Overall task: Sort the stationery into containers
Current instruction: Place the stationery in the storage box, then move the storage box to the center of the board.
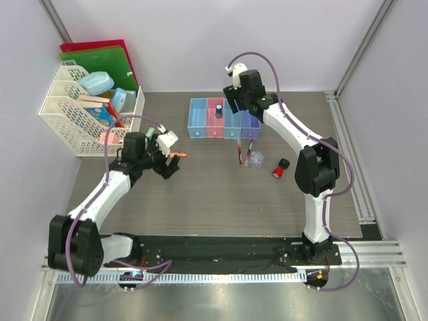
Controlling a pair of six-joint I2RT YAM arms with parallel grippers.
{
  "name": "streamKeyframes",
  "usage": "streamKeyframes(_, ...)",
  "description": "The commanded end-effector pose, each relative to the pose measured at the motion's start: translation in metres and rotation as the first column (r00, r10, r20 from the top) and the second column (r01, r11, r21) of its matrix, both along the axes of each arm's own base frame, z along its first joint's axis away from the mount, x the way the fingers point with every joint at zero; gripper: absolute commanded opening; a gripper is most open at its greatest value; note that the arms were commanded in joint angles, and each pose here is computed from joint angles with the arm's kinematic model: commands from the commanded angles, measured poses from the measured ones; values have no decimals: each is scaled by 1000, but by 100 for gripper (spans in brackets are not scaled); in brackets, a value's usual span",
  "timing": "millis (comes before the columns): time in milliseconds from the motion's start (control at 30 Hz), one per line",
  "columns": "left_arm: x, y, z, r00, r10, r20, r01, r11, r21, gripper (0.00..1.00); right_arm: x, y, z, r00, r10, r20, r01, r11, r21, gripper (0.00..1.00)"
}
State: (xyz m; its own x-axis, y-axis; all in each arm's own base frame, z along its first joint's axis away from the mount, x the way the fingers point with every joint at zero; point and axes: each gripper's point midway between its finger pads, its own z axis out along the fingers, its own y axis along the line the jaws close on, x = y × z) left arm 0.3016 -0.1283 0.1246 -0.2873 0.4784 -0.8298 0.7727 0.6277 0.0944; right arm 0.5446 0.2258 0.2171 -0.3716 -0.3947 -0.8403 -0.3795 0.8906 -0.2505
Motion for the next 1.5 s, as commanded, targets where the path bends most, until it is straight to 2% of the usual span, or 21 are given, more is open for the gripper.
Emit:
streamKeyframes(0,72,5,39,984,153,91,-150,988,-33,81,-4,-34,-12,994,-98,-47,100,995,28,75)
streamKeyframes(167,130,-4,61,969,230,93,-221,970,-99,80,3,-45,-21,988,-145,-58,147,989,20,74)
streamKeyframes(200,142,-4,44,968,247,50,-242,967,-84,79,6,-44,-24,987,-149,-60,150,988,19,74)
streamKeyframes(233,156,-7,59,965,253,74,-245,964,-102,79,7,-45,-26,986,-154,-65,155,988,19,74)
streamKeyframes(433,196,-27,40,970,245,-7,-243,960,-138,77,7,-40,-44,984,-135,-114,139,990,31,74)
streamKeyframes(667,209,-69,27,985,168,-29,-171,978,-123,76,10,-28,-72,977,-114,-178,125,990,57,73)
streamKeyframes(967,224,-110,45,992,128,11,-126,983,-132,75,13,-26,-99,970,-109,-217,121,992,39,72)
streamKeyframes(1300,227,-127,-12,991,130,-17,-130,991,11,73,9,-25,-110,968,-99,-232,111,993,42,71)
streamKeyframes(1467,227,-127,-29,991,129,-34,-128,991,33,73,7,-24,-113,966,-92,-240,106,993,45,70)
